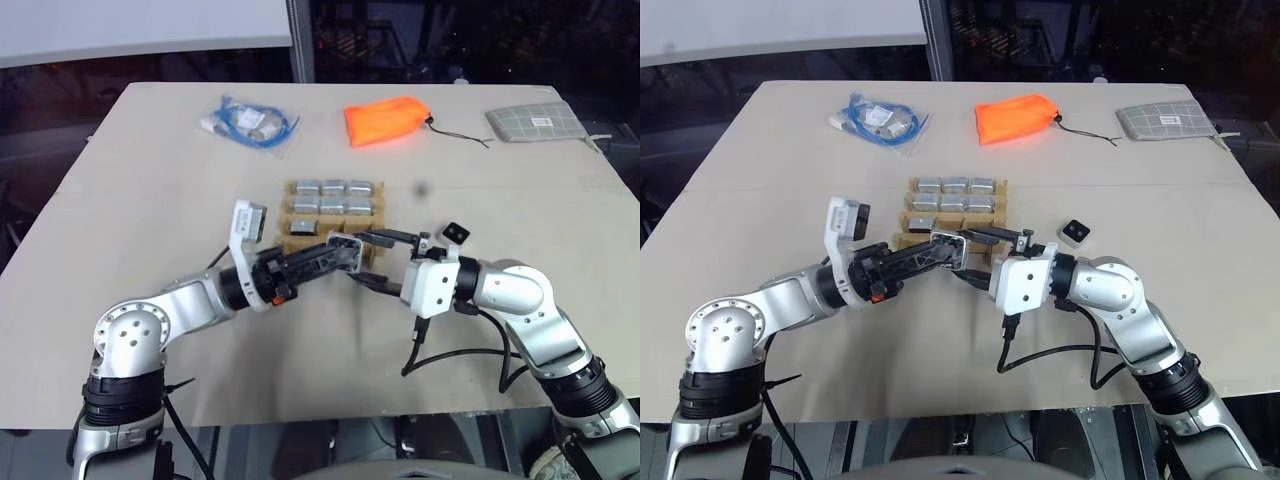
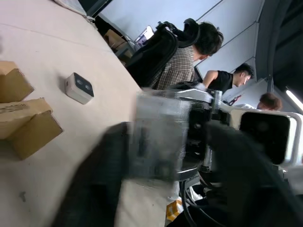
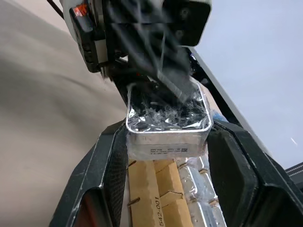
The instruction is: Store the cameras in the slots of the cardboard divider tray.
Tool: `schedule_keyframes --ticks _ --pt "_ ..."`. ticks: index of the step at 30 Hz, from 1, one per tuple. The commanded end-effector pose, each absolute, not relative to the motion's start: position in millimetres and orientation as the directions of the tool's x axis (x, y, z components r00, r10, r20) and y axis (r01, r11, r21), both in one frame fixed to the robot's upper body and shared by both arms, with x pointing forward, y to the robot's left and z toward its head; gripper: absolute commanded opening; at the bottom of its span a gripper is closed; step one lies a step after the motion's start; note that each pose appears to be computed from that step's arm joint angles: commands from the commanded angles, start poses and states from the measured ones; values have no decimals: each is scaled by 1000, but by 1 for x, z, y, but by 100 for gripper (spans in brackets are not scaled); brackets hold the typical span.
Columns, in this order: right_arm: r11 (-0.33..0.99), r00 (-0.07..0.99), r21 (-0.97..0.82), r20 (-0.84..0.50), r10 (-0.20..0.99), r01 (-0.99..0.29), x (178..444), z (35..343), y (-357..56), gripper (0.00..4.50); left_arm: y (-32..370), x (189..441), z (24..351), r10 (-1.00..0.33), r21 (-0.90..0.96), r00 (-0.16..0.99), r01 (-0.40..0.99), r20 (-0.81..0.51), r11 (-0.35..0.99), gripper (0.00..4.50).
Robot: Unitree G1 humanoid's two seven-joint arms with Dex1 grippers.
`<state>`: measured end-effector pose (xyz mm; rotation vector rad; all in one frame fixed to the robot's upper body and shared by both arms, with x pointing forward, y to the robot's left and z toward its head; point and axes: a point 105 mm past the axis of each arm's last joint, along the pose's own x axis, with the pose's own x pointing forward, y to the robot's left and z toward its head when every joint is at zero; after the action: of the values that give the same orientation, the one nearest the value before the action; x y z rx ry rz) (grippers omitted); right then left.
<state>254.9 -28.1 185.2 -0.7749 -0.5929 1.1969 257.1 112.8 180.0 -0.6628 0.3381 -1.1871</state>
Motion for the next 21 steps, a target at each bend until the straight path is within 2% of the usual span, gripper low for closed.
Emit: schedule_keyframes --ticks 1,5,10,12,16,19,21 --pt "194 266 -815 51 963 -546 252 198 -29 242 108 252 188 -942 -619 311 767 126 171 78" --pt "211 275 -804 62 960 -556 253 202 -28 242 105 250 189 -946 -618 298 770 130 158 76" --pt "240 299 -757 62 952 -607 254 203 -31 444 102 255 193 -942 -589 308 789 136 173 76" --pt "301 348 -657 63 935 -691 259 202 -43 444 104 261 198 -934 -560 327 805 145 195 76" --pt "387 440 -414 -36 897 -824 262 188 -87 444 112 275 211 -919 -455 374 844 123 283 76" --pt "446 488 -254 -136 862 -858 258 179 -128 444 120 287 214 -916 -252 401 889 21 383 76" --pt "482 501 -140 -185 845 -865 251 180 -155 444 126 294 215 -919 -43 388 919 -69 392 76"
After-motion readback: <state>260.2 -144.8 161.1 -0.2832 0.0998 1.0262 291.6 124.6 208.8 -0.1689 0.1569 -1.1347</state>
